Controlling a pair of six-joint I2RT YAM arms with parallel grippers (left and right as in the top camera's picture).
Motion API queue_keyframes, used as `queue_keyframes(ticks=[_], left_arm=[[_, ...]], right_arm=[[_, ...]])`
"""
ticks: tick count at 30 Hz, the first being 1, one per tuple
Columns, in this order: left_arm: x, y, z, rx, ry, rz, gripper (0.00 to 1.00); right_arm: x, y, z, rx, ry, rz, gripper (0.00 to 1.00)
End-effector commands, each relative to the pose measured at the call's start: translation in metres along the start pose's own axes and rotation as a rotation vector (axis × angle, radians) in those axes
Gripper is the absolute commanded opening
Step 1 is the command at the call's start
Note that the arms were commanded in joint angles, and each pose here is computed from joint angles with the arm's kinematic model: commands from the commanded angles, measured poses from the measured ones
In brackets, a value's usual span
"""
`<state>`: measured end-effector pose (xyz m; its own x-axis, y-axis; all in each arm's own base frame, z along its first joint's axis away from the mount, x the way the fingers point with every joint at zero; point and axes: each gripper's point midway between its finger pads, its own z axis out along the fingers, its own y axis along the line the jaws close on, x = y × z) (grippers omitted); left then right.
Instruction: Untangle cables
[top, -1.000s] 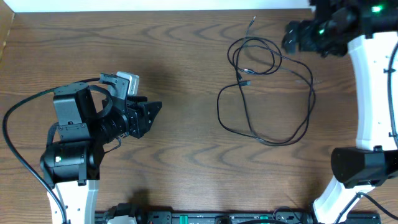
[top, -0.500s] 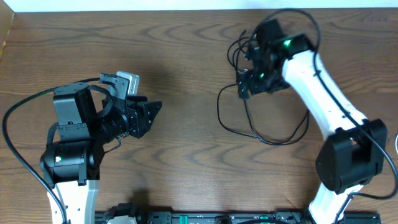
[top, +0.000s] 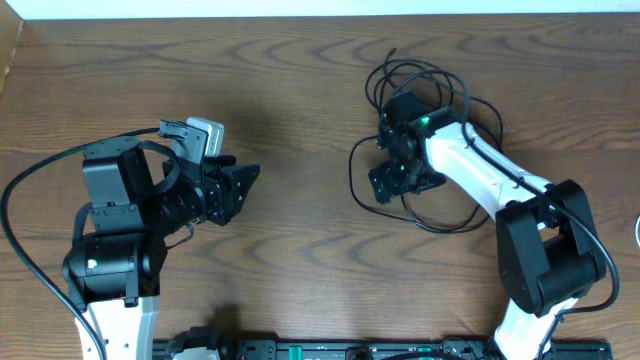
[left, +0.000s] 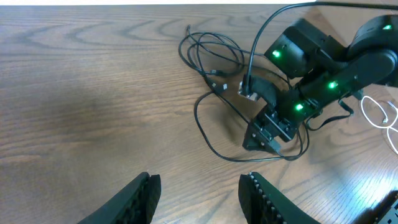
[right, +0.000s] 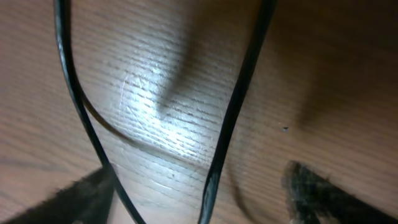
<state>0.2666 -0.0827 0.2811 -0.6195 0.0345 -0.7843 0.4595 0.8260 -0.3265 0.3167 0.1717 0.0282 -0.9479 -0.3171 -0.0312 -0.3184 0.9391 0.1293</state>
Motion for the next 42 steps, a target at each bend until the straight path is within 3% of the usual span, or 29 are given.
queue_keyframes(ticks=[1,4,7,12,15,18,21,25,28,34,42], left_arm=[[0.0,-0.002,-0.002,0.001,-0.004,0.013,0.47],[0.001,-0.002,-0.002,0.001,0.0,0.01,0.47],[0.0,-0.002,-0.002,0.001,-0.001,0.011,0.47],[0.002,-0.002,-0.002,0.002,0.007,0.005,0.47],[0.002,-0.002,-0.002,0.003,0.007,0.005,0.46],[0.002,-0.002,-0.002,0.003,0.007,0.004,0.47],[0.003,-0.002,-0.002,0.003,0.008,0.004,0.46],[0.003,-0.003,-0.002,0.004,0.009,0.003,0.46],[0.003,-0.003,-0.002,0.004,0.011,0.001,0.47],[0.002,-0.014,-0.003,0.068,0.003,0.002,0.47],[0.0,-0.015,-0.002,0.079,-0.003,0.006,0.47]], right_arm=[[0.006,-0.003,0.004,0.015,0.01,0.046,0.58],[0.008,-0.003,0.006,0.016,0.014,0.049,0.45],[0.008,-0.002,0.006,0.008,0.014,0.056,0.01],[0.0,0.024,0.002,-0.136,-0.012,-0.004,0.01],[-0.023,0.046,-0.027,-0.244,-0.106,-0.077,0.01],[-0.059,0.052,-0.096,-0.239,-0.304,-0.113,0.01],[-0.088,0.045,-0.214,-0.188,-0.588,-0.107,0.01],[-0.079,0.021,-0.333,-0.098,-0.822,-0.047,0.01],[-0.056,-0.003,-0.389,-0.031,-0.907,0.013,0.01],[-0.009,-0.052,-0.431,0.077,-0.926,0.157,0.01],[0.029,-0.119,-0.411,0.268,-0.779,0.394,0.01]])
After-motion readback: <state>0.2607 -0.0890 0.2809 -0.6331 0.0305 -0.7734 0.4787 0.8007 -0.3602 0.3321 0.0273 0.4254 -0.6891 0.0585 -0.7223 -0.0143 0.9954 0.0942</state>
